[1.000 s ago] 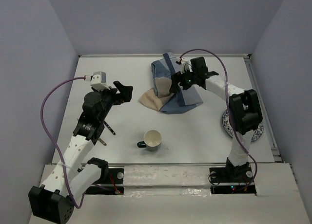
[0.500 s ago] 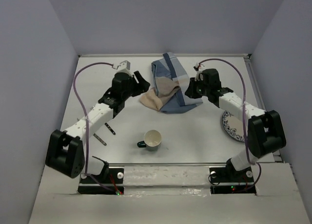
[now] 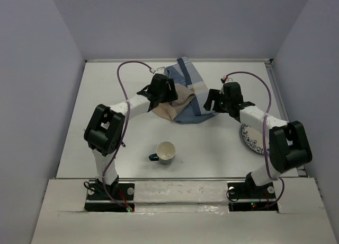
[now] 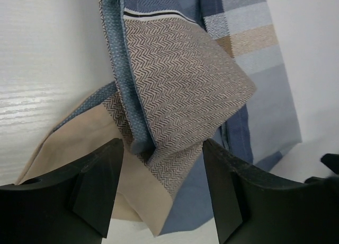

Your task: Set the dinner table for one person

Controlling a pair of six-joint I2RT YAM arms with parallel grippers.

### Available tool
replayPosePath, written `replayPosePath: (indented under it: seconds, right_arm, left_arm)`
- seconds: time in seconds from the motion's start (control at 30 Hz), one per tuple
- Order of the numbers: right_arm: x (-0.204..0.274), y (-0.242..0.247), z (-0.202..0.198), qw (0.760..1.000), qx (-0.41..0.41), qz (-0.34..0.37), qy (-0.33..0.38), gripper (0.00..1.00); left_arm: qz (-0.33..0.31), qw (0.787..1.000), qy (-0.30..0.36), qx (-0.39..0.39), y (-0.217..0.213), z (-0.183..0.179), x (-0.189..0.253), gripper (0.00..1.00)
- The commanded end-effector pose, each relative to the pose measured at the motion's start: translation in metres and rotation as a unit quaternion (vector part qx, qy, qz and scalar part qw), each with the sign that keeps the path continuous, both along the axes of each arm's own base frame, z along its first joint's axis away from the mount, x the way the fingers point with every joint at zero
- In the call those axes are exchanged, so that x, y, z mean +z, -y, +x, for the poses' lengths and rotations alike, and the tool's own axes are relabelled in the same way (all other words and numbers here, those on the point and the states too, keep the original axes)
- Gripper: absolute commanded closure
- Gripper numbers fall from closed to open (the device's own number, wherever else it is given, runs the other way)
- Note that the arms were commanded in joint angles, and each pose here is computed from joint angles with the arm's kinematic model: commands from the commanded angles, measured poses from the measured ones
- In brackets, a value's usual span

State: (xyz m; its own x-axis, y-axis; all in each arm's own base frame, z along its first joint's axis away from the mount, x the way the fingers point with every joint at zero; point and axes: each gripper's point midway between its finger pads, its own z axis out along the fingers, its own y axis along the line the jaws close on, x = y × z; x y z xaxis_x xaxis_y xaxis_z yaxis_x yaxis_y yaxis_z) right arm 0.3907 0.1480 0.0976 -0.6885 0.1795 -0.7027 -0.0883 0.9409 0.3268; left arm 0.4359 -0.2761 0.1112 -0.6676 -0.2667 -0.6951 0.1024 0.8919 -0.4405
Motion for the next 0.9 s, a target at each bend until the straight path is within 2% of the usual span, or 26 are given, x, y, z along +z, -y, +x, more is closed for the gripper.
replayPosePath:
  seconds: [0.0, 0.1, 0.3, 0.43, 0.63, 0.73, 0.83, 0.87]
  right_arm:
    - [-0.005, 0.014, 0.017, 0.999, -0.036, -0.010, 0.015, 0.21]
    - [-0.013, 0.019, 0.023, 0.999, -0.042, -0.032, 0.011, 0.22]
    - [-0.013, 0.016, 0.028, 0.999, -0.013, -0.049, 0.016, 0.33]
    - [-0.010, 0.000, 0.027, 0.999, 0.018, -0.046, 0.018, 0.34]
    - [-0.021, -0.030, 0.024, 0.994, 0.064, -0.090, 0.008, 0.30]
    - [-0.023, -0.043, 0.024, 0.991, 0.084, -0.102, 0.006, 0.37]
    - [-0.026, -0.057, 0.024, 0.989, 0.103, -0.109, 0.002, 0.40]
    - [-0.029, -0.056, 0.024, 0.988, 0.104, -0.114, -0.004, 0.40]
  left_arm:
    - [0.023, 0.999, 0.028, 0.006, -0.003, 0.018, 0.016, 0.28]
    - [0.037, 0.999, 0.024, 0.009, -0.005, 0.021, 0.007, 0.29]
    - [0.049, 0.998, 0.031, 0.007, -0.003, 0.029, 0.003, 0.33]
    - [0.045, 0.999, 0.022, -0.003, 0.003, 0.032, -0.007, 0.34]
    - [0.042, 0.999, 0.021, -0.005, 0.005, 0.037, -0.009, 0.34]
    - [0.040, 0.999, 0.021, -0.006, 0.005, 0.038, -0.011, 0.36]
    - [0.028, 0.999, 0.027, -0.009, 0.005, 0.040, -0.008, 0.47]
    - [0.025, 0.999, 0.029, -0.008, 0.003, 0.042, -0.006, 0.60]
